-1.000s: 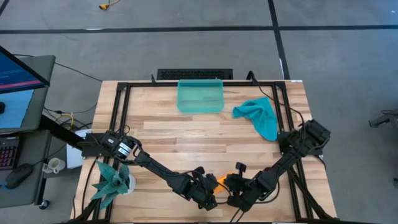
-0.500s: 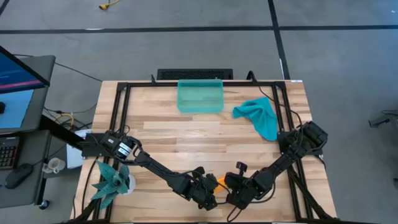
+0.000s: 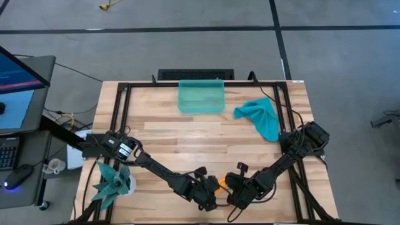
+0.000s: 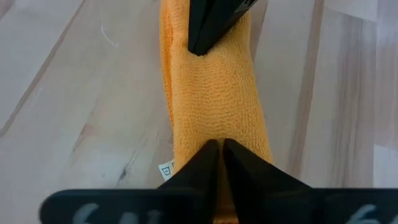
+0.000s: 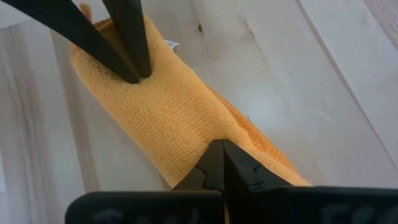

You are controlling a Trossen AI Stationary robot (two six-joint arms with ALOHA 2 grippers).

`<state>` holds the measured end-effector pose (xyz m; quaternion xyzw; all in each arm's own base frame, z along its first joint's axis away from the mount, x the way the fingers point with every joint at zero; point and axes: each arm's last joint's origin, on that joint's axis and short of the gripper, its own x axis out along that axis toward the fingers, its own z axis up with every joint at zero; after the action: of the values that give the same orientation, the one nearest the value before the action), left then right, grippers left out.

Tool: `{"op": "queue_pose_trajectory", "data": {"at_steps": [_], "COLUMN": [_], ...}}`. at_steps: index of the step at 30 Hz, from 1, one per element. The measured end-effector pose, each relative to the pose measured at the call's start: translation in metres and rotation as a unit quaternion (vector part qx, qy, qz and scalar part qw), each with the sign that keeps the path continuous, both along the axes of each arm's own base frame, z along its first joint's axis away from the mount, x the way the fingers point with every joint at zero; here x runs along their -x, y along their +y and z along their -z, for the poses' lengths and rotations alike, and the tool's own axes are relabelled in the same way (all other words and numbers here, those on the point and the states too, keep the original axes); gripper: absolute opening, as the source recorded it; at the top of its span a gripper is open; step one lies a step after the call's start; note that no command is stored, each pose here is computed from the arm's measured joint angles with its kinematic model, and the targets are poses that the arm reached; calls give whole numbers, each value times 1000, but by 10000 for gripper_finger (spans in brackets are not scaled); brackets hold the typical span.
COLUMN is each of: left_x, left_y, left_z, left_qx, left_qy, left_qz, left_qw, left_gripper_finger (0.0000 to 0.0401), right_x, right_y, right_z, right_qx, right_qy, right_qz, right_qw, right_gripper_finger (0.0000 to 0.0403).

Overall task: Roll microfiber towels into tight, uniform cylinder then place into a basket
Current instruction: Roll the yellow microfiber cloth on the table

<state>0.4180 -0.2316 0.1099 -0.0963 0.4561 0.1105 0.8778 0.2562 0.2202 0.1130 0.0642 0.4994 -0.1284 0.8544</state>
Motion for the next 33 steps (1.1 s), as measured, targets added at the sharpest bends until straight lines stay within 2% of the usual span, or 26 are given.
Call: {"op": "queue_pose_trajectory", "data": {"at_steps": [6,9,12,16,19,22,24,29,33], "left_x": [0,-1,-1,12,22,30,33,25,13], "left_y": [0,1,1,-9,-23,-35,-38,-27,-7], "left_z": [0,-5,-20,-49,-71,-73,-72,-55,-37], "left_qx": [-16,-11,-20,-53,-86,-147,-169,-144,-85], "left_qy": [-2,0,-5,-23,-69,-105,-129,-161,-203], "left_qz": [2,3,29,59,64,41,24,12,15], "left_qw": [1000,1000,999,997,992,983,977,976,975], "left_gripper_finger": [77,82,79,71,68,67,67,67,67], "right_x": [1,1,1,1,1,1,1,1,1], "right_y": [1,1,1,0,1,1,1,1,1], "right_z": [0,0,0,0,0,0,0,0,1], "right_qx": [0,0,0,0,0,0,0,-1,-2], "right_qy": [0,0,0,0,0,0,-1,-1,-2], "right_qz": [-1,-1,-1,-1,-1,-1,-1,-1,-1], "right_qw": [1000,1000,1000,1000,1000,1000,1000,1000,1000], "right_gripper_finger": [20,19,15,16,19,18,16,17,18]}}
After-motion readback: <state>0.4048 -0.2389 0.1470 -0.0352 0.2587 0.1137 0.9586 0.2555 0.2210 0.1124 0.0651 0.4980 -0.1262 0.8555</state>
